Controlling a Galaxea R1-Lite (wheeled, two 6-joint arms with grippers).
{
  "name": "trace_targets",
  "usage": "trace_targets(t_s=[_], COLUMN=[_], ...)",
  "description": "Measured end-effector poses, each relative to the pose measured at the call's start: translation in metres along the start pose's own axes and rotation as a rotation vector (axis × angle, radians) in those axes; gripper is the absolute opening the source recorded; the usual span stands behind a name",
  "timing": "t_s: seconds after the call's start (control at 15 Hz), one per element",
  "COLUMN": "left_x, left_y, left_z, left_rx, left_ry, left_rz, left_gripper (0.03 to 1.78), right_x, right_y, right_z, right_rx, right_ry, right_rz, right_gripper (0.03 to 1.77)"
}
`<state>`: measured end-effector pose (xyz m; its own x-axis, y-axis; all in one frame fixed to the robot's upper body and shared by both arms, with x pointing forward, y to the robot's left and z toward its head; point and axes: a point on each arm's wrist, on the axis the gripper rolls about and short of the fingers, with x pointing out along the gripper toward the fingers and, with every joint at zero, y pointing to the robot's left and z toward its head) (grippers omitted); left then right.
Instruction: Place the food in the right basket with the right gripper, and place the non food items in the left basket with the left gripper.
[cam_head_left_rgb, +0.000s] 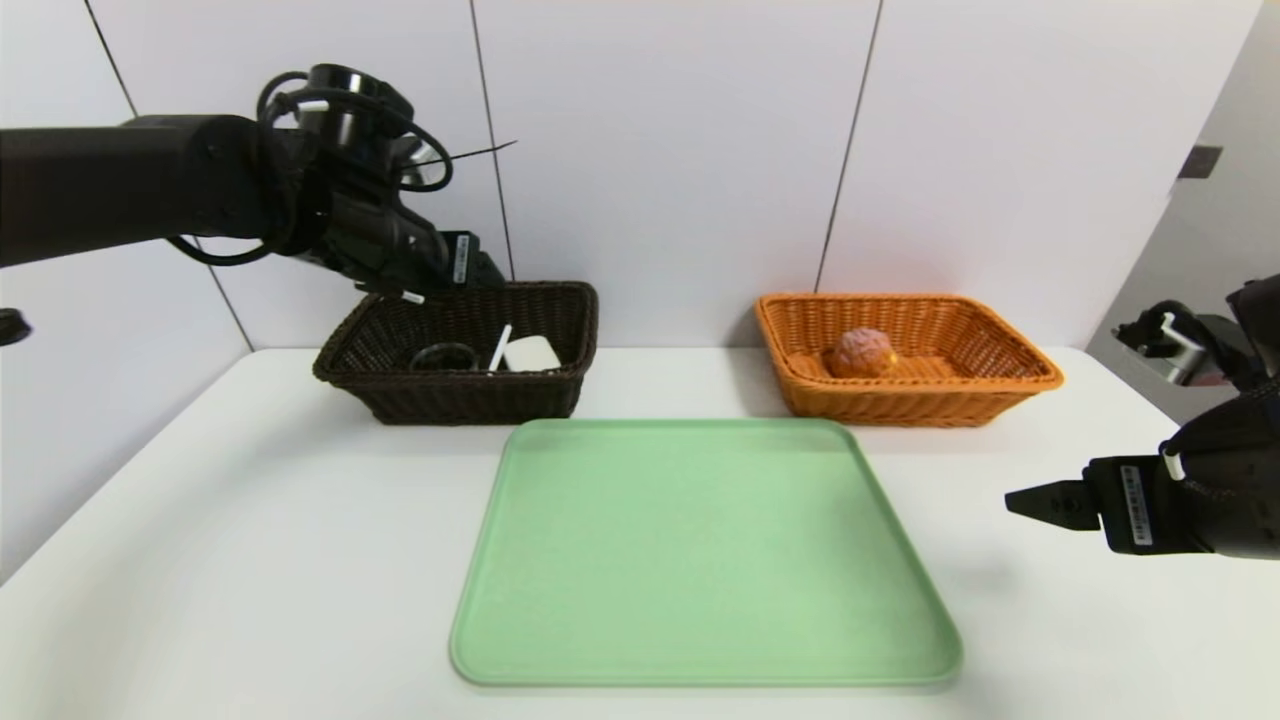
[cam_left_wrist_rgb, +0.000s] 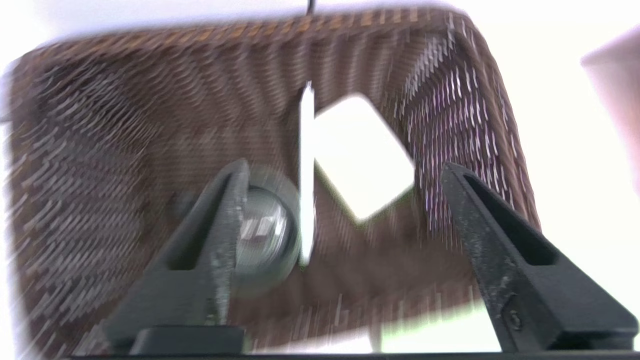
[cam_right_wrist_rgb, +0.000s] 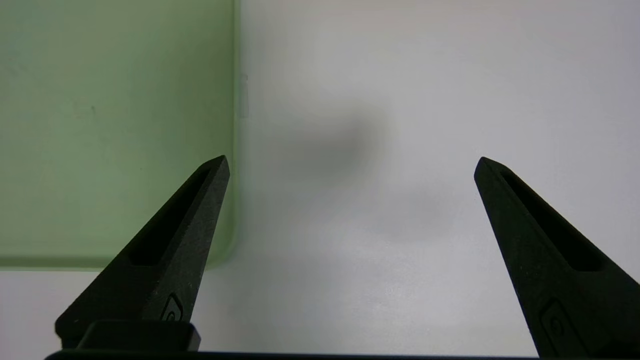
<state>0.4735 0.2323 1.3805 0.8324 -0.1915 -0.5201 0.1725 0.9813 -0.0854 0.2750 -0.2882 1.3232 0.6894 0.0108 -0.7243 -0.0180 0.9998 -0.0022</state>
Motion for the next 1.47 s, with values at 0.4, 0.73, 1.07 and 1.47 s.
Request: trace_targets(t_s=[0.4, 0.73, 1.07, 1.47], left_x=[-0.105, -0.183, -0.243, -0.289], left_y=[0.018, 0.028, 0.044, 0.047], left_z=[-0.062, -0.092, -0.127, -0.204], left_rx=[0.179, 0.184, 0.125, 0.089], left_ry=[0.025, -0.175, -0.284, -0.351], left_rz=[0.069, 0.221, 0.344, 0.427], left_gripper=[1.56, 1.63, 1.66, 1.68], right_x=[-0.022, -0.027, -0.037, -0.061], right_y=[0.000, 0.006, -0.008, -0.039], right_z=[0.019, 0.051, 0.031, -0.045], right_rx=[-0.049, -0.060, -0.041, 0.017], right_ry=[-0.142, -0.446, -0.460, -0.479], right_rz=[0.057, 0.129, 0.081, -0.039], right_gripper=[1.70, 1.70, 1.70, 1.70])
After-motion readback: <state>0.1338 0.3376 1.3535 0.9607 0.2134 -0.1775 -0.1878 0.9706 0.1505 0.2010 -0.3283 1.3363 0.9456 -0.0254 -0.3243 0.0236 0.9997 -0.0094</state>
